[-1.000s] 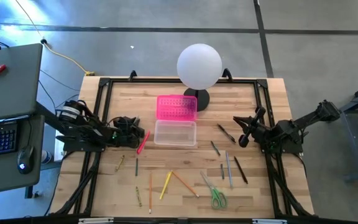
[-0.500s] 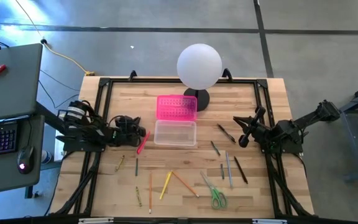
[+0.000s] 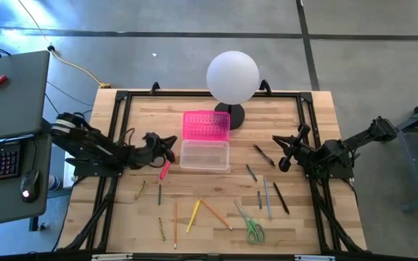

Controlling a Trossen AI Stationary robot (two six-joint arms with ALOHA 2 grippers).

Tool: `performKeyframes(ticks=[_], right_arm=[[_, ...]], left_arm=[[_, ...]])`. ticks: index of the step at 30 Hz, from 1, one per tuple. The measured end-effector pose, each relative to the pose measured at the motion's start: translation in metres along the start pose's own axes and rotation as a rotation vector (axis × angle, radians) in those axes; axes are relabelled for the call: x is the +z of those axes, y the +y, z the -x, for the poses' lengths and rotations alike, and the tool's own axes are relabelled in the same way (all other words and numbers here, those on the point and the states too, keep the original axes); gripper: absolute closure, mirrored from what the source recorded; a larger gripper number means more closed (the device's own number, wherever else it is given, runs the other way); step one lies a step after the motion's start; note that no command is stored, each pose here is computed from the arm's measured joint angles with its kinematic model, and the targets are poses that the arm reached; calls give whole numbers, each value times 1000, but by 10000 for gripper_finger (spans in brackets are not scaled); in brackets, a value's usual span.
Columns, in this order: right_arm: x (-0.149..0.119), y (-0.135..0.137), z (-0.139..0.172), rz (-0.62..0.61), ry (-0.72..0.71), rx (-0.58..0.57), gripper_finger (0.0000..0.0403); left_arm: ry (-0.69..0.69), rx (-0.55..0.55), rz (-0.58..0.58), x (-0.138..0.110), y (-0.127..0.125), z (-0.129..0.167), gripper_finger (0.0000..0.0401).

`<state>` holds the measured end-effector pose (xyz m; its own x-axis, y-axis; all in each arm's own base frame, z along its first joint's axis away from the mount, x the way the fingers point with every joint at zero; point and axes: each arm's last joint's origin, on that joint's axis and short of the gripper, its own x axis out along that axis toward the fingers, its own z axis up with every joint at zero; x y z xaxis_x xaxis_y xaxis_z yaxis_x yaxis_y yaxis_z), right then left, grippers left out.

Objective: Pick & place school supplies into a supply box
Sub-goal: Put the light blue pencil into the pink supply box

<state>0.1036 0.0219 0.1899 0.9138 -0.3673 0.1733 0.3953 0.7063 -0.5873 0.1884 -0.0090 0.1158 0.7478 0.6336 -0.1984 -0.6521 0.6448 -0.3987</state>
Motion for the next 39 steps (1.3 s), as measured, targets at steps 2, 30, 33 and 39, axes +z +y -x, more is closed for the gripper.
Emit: performKeyframes(ticks=[2, 30, 33, 39], right_arm=[[0, 0, 0, -2, -2, -2, 402], [9, -4, 1, -62, -168, 50, 402], [9, -4, 1, -61, -167, 52, 402], [9, -4, 1, -61, -168, 52, 402]], left_arm=[[38, -121, 3, 6, -11, -1, 367], [509, -165, -458, 8, -116, -146, 350], [531, -132, -442, 2, -108, -152, 350], [514, -141, -452, -2, -108, -155, 350]])
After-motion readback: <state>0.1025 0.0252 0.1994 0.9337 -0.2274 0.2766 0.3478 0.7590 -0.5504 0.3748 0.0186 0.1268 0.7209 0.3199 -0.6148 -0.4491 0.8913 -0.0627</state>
